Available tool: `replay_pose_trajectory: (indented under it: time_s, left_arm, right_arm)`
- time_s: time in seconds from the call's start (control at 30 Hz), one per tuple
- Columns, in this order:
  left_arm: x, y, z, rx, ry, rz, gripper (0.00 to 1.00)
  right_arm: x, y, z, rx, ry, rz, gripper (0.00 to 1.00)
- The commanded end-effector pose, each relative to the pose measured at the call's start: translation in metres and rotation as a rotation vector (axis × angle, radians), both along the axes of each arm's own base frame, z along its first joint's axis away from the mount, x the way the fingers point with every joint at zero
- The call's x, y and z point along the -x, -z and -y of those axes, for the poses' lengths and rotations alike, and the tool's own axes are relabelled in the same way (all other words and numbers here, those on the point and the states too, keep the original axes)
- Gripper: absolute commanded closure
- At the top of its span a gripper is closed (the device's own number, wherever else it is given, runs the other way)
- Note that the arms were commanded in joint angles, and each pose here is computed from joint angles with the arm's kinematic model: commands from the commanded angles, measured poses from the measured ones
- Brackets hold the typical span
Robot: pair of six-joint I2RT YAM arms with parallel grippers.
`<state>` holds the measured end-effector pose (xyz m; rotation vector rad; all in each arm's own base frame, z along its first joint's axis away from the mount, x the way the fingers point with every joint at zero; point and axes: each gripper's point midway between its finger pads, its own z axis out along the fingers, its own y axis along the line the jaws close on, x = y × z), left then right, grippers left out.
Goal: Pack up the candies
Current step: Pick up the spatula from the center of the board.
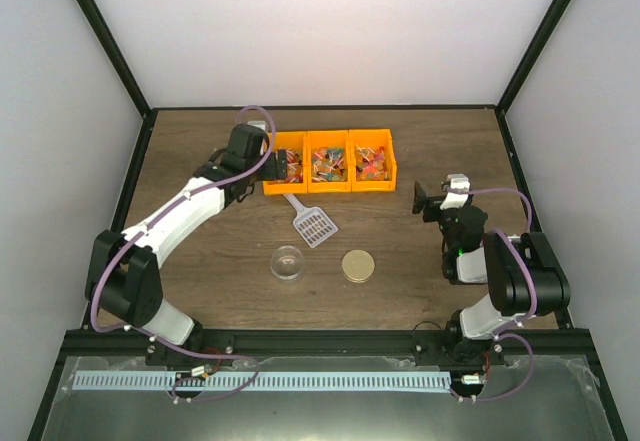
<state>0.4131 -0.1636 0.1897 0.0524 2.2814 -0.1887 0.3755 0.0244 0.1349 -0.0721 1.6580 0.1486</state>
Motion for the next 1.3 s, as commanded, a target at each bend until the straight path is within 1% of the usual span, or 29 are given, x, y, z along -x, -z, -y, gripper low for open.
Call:
replay_pose_trajectory:
  time_s: [0.0,0.07,0.13,0.2,0.23,0.27,0.33,0.37,0.43,0.47,0.5,0.53,0.57,0.6,0.63,0.7,0.73,0.77,0.8,0.83,0.87,0.9,0.93,0.97,1.03,1.1,1.2,1.27]
  left_arm:
    - [0.015,-0.017,-0.005,-0.008,0.031,0.000,0.00]
    - [0.020,-0.017,-0.010,-0.017,0.019,0.008,0.00]
    - [0.023,-0.013,-0.010,-0.010,0.021,0.000,0.00]
    - [0.025,-0.013,-0.012,-0.001,0.002,-0.007,0.00]
    - [0.026,-0.014,-0.013,0.004,-0.009,-0.006,0.00]
    - [0.027,-0.016,-0.014,0.014,-0.022,0.000,0.00]
    - [0.031,-0.020,-0.016,0.040,-0.048,0.008,0.00]
    - [0.033,-0.022,-0.017,0.055,-0.062,0.007,0.00]
    - [0.041,-0.020,-0.019,0.086,-0.084,-0.001,0.00]
    - [0.044,-0.020,-0.019,0.111,-0.098,-0.003,0.00]
    - [0.049,-0.014,-0.017,0.130,-0.091,-0.023,0.00]
    - [0.053,-0.011,-0.012,0.146,-0.061,-0.041,0.00]
    - [0.057,-0.009,-0.008,0.155,-0.038,-0.057,0.00]
    - [0.062,-0.005,-0.007,0.154,-0.029,-0.069,0.00]
    - [0.066,-0.002,-0.007,0.153,-0.031,-0.076,0.00]
    - [0.074,0.001,-0.013,0.158,-0.056,-0.075,0.00]
    - [0.078,0.001,-0.016,0.165,-0.070,-0.068,0.00]
    - [0.081,0.003,-0.019,0.166,-0.080,-0.069,0.00]
    - [0.083,0.007,-0.021,0.164,-0.085,-0.072,0.00]
    - [0.085,0.010,-0.023,0.157,-0.090,-0.076,0.00]
    - [0.086,0.013,-0.025,0.147,-0.094,-0.079,0.00]
    - [0.087,0.017,-0.026,0.136,-0.095,-0.085,0.00]
    - [0.086,0.019,-0.027,0.126,-0.096,-0.087,0.00]
    - [0.086,0.020,-0.029,0.115,-0.099,-0.091,0.00]
    - [0.085,0.021,-0.030,0.097,-0.097,-0.092,0.00]
    - [0.085,0.020,-0.031,0.087,-0.094,-0.090,0.00]
    - [0.086,0.021,-0.028,0.093,-0.081,-0.094,0.00]
    - [0.088,0.024,-0.029,0.095,-0.080,-0.105,0.00]
  right_arm:
    - [-0.005,-0.013,0.002,0.018,-0.001,0.047,0.00]
    - [-0.012,-0.016,0.004,0.012,0.013,0.023,0.00]
    - [-0.021,-0.019,0.001,-0.004,-0.005,-0.069,0.00]
    - [-0.032,-0.034,0.000,-0.046,-0.006,-0.141,0.00]
    - [-0.033,-0.043,-0.007,-0.072,-0.043,-0.169,0.00]
    - [-0.033,-0.053,-0.015,-0.123,-0.085,-0.187,0.00]
    - [-0.029,-0.063,-0.032,-0.285,-0.147,-0.299,0.00]
    - [-0.024,-0.069,-0.048,-0.349,-0.234,-0.346,0.00]
    - [0.003,-0.076,-0.095,-0.510,-0.533,-0.458,0.00]
    - [0.020,-0.087,-0.118,-0.550,-0.698,-0.457,0.00]
    - [0.037,-0.090,-0.138,-0.590,-0.814,-0.482,0.00]
    - [0.040,-0.097,-0.155,-0.554,-0.866,-0.492,0.00]
    - [0.041,-0.091,-0.176,-0.465,-0.862,-0.555,0.00]
    - [0.042,-0.087,-0.197,-0.330,-0.833,-0.595,0.00]
    - [0.054,-0.072,-0.215,-0.214,-0.789,-0.689,0.00]
    - [0.054,-0.070,-0.226,-0.054,-0.627,-0.687,0.00]
    - [0.059,-0.074,-0.230,-0.020,-0.592,-0.655,0.00]
    - [0.060,-0.081,-0.226,-0.017,-0.562,-0.618,0.00]
    - [0.057,-0.086,-0.217,-0.024,-0.508,-0.582,0.00]
    - [0.053,-0.088,-0.203,-0.043,-0.418,-0.553,0.00]
    - [0.045,-0.087,-0.179,-0.068,-0.266,-0.530,0.00]
    - [0.038,-0.081,-0.147,-0.108,-0.068,-0.514,0.00]
    - [0.035,-0.079,-0.120,-0.146,0.067,-0.481,0.00]
    - [0.032,-0.082,-0.110,-0.154,0.079,-0.448,0.00]
    - [0.028,-0.090,-0.104,-0.162,0.047,-0.410,0.00]
    - [0.023,-0.091,-0.109,-0.127,0.016,-0.419,0.00]
    - [0.020,-0.064,-0.144,-0.044,-0.124,-0.554,0.00]
    - [0.024,-0.032,-0.168,0.024,-0.202,-0.643,0.00]
